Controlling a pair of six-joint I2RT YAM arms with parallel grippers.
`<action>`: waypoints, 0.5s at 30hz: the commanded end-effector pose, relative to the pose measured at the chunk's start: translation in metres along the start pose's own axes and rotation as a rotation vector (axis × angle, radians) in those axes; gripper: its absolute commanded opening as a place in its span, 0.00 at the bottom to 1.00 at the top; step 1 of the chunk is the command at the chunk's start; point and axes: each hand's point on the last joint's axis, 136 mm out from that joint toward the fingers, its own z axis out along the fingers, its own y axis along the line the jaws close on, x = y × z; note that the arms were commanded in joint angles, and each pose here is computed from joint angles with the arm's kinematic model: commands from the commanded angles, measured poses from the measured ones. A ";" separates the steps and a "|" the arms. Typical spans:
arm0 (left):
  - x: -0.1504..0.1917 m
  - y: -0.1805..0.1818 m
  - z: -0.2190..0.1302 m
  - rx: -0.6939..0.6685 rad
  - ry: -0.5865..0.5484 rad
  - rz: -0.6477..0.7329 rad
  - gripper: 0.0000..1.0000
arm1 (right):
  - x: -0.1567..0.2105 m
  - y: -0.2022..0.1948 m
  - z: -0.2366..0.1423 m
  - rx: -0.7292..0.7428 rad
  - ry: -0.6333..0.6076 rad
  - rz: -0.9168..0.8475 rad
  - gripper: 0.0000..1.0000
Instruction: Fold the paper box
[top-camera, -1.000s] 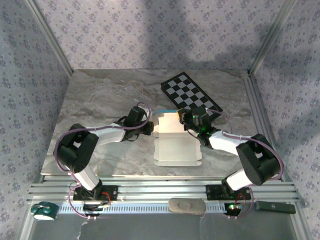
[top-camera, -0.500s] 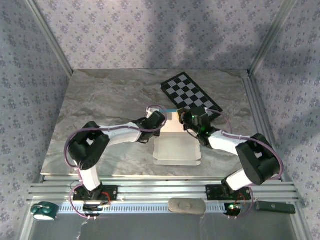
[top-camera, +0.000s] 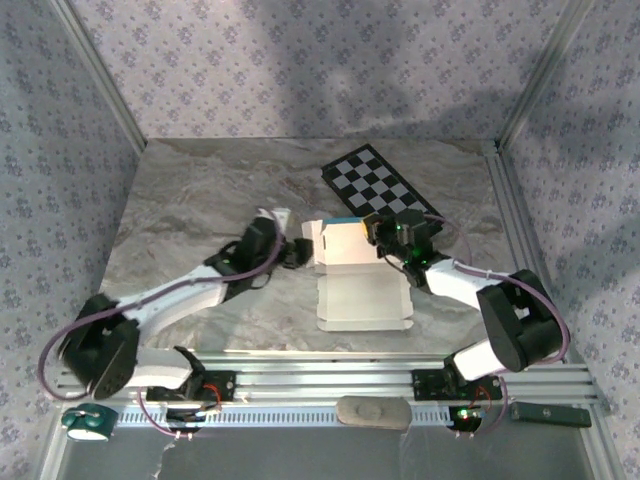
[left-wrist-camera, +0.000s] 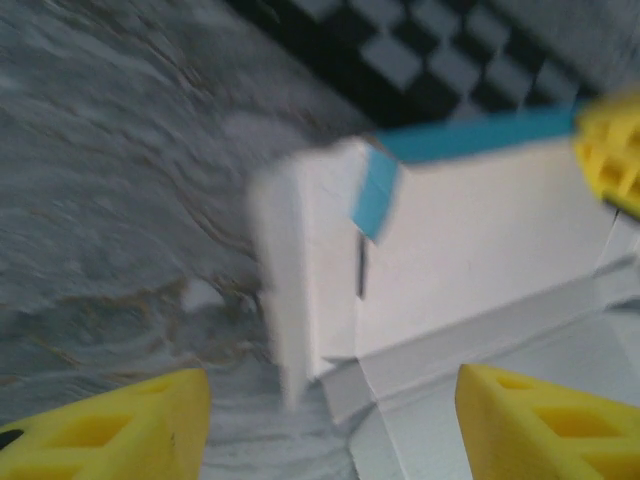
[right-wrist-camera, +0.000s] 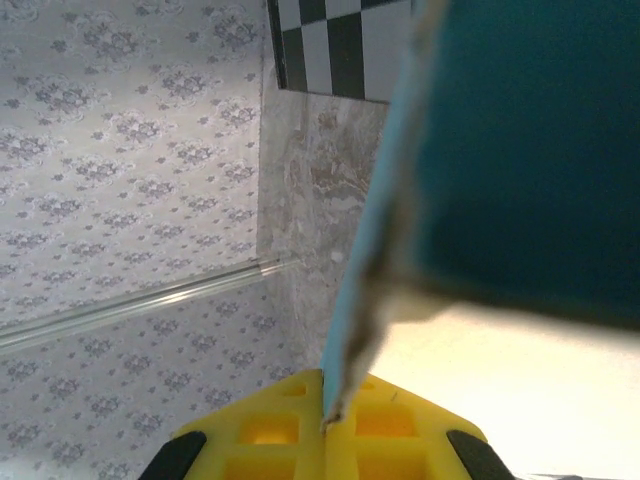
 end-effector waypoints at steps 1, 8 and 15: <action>-0.016 0.015 -0.015 0.160 -0.077 -0.126 0.63 | -0.001 0.012 -0.006 -0.044 0.076 -0.050 0.00; -0.016 0.034 0.032 0.279 0.065 -0.188 0.28 | -0.010 0.060 -0.011 -0.140 0.153 -0.104 0.00; -0.023 0.016 0.070 0.469 0.030 -0.137 0.29 | -0.003 0.073 -0.015 -0.129 0.226 -0.129 0.00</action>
